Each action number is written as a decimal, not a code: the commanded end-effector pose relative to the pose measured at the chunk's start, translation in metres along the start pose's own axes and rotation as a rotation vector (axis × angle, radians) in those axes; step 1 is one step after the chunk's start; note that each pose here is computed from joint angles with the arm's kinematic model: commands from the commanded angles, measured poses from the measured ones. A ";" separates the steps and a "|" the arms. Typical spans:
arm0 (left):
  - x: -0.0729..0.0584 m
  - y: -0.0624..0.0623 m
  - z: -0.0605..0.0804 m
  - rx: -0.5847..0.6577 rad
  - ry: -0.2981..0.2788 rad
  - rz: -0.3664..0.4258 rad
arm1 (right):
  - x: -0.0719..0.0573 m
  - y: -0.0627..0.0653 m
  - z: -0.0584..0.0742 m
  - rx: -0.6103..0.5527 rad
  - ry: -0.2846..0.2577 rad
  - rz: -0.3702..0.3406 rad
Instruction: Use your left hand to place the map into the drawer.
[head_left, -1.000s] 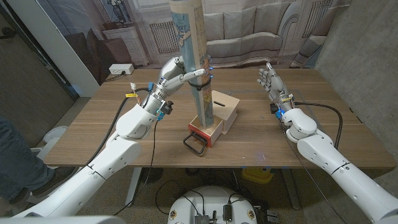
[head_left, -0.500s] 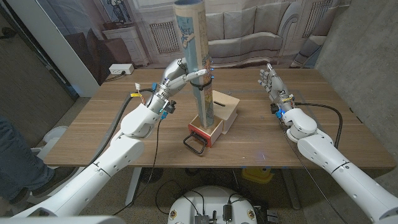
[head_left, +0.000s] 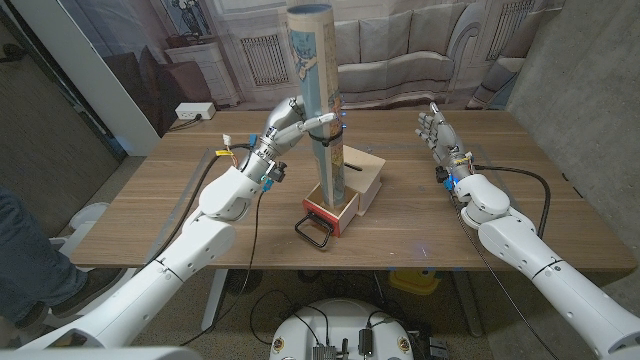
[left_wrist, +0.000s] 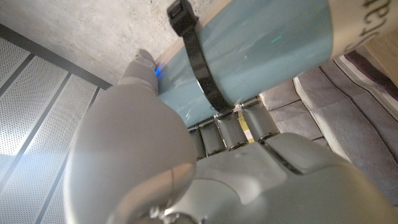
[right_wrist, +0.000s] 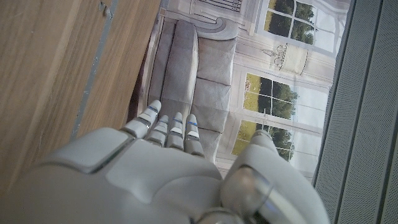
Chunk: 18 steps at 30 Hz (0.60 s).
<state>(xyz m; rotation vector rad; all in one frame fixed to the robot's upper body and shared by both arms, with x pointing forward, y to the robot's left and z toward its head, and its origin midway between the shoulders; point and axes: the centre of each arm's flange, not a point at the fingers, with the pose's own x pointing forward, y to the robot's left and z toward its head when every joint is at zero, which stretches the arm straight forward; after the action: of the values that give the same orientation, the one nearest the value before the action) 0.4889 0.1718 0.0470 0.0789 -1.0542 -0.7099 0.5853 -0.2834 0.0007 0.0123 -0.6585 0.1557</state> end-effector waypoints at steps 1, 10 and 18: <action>-0.007 -0.002 -0.006 -0.014 0.011 0.015 | -0.003 0.001 -0.001 0.001 0.001 0.000; -0.012 -0.003 -0.012 -0.030 0.017 0.019 | -0.005 0.002 -0.003 0.003 0.004 -0.002; -0.010 -0.003 -0.013 -0.027 0.016 0.012 | -0.008 0.000 -0.003 0.002 0.002 -0.009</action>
<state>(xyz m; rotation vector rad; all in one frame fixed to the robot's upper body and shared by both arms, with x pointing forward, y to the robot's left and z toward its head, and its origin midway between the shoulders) 0.4929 0.1727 0.0338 0.0548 -1.0304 -0.7053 0.5832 -0.2823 -0.0044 0.0159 -0.6544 0.1551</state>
